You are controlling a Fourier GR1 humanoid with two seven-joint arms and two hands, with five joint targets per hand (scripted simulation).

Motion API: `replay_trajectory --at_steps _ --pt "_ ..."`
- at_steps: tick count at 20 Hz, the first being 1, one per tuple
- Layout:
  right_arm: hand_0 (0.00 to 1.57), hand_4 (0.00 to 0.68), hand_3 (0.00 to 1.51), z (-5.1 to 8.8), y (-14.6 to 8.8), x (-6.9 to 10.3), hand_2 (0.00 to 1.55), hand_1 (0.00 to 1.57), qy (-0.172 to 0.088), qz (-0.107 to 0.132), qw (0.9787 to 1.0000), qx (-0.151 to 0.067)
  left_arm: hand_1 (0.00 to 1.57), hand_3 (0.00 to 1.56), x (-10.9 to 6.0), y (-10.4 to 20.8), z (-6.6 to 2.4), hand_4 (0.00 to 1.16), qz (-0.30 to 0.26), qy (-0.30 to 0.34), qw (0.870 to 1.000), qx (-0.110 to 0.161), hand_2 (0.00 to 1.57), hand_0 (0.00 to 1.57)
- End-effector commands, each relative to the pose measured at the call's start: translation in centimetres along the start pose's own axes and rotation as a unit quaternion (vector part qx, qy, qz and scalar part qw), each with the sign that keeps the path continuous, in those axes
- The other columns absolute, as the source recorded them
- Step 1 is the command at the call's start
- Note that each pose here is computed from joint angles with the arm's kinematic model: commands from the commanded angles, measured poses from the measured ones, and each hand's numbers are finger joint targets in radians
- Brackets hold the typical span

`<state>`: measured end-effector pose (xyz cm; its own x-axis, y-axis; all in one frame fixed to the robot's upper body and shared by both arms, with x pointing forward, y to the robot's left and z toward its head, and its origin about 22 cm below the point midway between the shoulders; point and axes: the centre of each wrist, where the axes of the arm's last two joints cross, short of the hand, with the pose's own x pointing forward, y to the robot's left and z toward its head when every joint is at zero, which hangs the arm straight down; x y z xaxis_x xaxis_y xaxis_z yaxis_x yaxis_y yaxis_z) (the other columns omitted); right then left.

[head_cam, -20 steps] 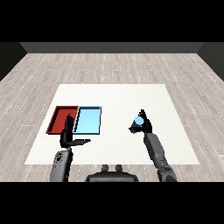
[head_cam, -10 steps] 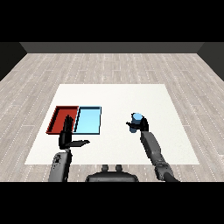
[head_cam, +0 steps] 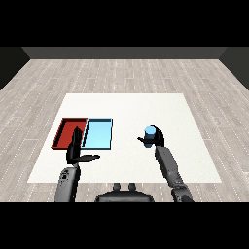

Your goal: Pick the blue can and put it in the blue box

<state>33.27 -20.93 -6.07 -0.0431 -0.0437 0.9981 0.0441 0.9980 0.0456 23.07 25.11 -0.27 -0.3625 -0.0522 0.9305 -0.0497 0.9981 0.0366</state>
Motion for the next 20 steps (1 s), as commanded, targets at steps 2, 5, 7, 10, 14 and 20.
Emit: replay_trajectory --at_steps 2,5,7,10,14,20 --pt "1.45 0.486 1.34 -1.9 -1.4 2.3 1.47 1.45 -0.049 0.03 0.9984 0.003 0.0 0.0 -0.9 -0.4 -1.45 0.0 0.003 0.003 1.0 -0.015 0.0 0.0" --pt "1.46 0.509 1.37 -1.1 1.7 3.6 1.48 1.46 -0.066 0.039 0.9967 0.026 0.0 0.0 -0.5 -1.3 0.82 0.0 0.013 0.014 1.0 -0.018 0.0 0.0" --pt "1.45 0.516 1.35 -0.6 0.0 3.6 1.48 1.45 -0.073 0.032 0.9964 0.028 0.0 0.0 -0.6 -1.5 -0.65 0.0 0.009 0.009 1.0 -0.026 0.0 0.0" --pt "1.46 0.525 1.39 -2.6 3.5 5.5 1.49 1.46 -0.087 0.02 0.9952 0.039 0.0 0.0 0.4 -2.7 0.58 0.0 0.013 0.007 0.999 -0.045 0.0 0.0" --pt "1.45 0.534 1.36 -1.4 3.7 7.2 1.47 1.45 -0.109 0.018 0.9925 0.053 0.0 0.0 -0.8 -3.9 -0.61 0.0 0.028 0.017 0.998 -0.054 0.0 0.0" --pt "1.44 0.556 1.34 0.4 4.2 7.2 1.47 1.44 -0.11 0.018 0.9921 0.058 0.0 0.0 0.1 -5.9 -2.05 0.0 0.036 0.014 0.997 -0.062 0.0 0.0"
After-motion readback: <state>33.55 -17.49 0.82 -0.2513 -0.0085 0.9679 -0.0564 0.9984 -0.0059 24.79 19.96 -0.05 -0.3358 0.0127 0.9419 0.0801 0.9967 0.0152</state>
